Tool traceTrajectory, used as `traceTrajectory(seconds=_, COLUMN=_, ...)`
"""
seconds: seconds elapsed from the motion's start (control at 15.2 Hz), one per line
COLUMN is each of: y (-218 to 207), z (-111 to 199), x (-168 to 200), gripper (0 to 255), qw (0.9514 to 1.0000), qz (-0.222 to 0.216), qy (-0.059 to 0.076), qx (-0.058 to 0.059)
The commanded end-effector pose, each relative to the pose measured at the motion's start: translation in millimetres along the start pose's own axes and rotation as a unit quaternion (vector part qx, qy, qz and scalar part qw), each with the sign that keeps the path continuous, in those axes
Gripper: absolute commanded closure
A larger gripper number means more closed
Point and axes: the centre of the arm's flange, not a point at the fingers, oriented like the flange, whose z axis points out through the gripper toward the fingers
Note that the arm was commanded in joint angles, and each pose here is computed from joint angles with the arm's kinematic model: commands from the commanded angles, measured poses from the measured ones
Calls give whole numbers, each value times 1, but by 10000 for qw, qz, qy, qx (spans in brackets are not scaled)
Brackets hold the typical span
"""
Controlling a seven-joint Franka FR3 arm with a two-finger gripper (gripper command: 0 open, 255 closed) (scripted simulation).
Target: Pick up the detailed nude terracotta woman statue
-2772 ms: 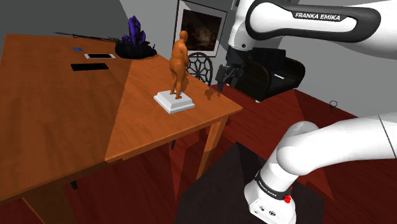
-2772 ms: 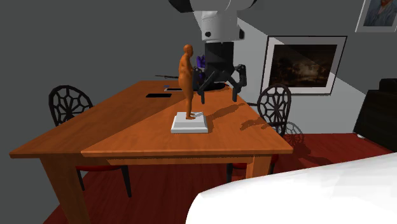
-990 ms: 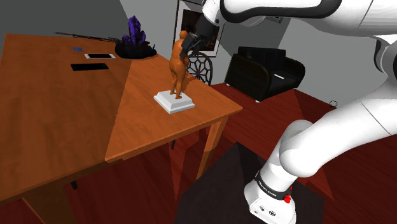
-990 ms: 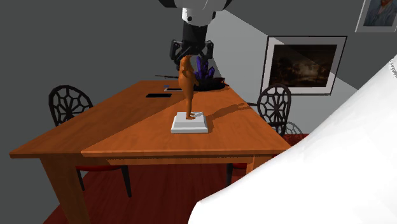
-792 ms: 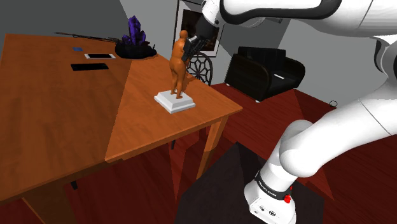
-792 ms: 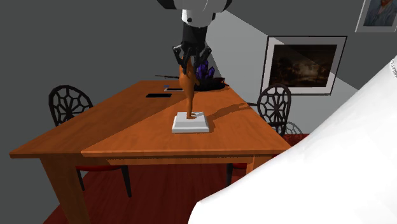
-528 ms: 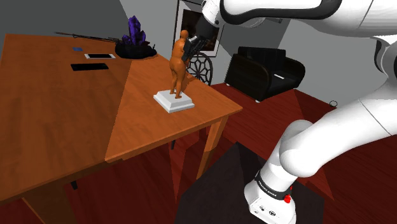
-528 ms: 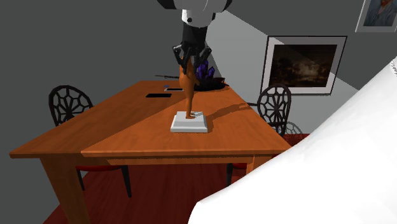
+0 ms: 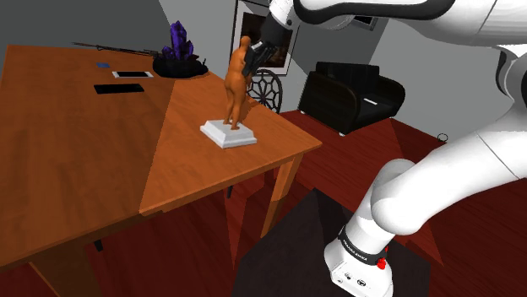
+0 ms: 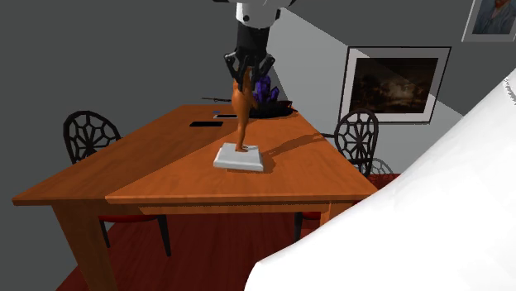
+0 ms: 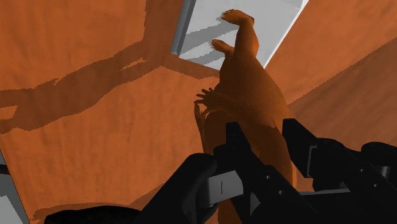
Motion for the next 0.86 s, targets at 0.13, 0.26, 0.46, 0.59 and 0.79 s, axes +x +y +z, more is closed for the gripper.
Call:
traceTrajectory(seconds=0.13, y=0, z=-20, x=9, gripper=255, qw=10000, qz=0, qy=9, qx=0)
traceTrajectory(seconds=0.26, y=0, z=-29, x=14, gripper=255, qw=10000, qz=0, qy=9, qx=0)
traceTrajectory(seconds=0.46, y=1, z=-43, x=20, gripper=255, qw=10000, qz=0, qy=9, qx=0)
traceTrajectory(seconds=0.59, y=1, z=-53, x=25, gripper=255, qw=10000, qz=0, qy=9, qx=0)
traceTrajectory(seconds=0.79, y=1, z=-58, x=28, gripper=255, qw=10000, qz=0, qy=9, qx=0)
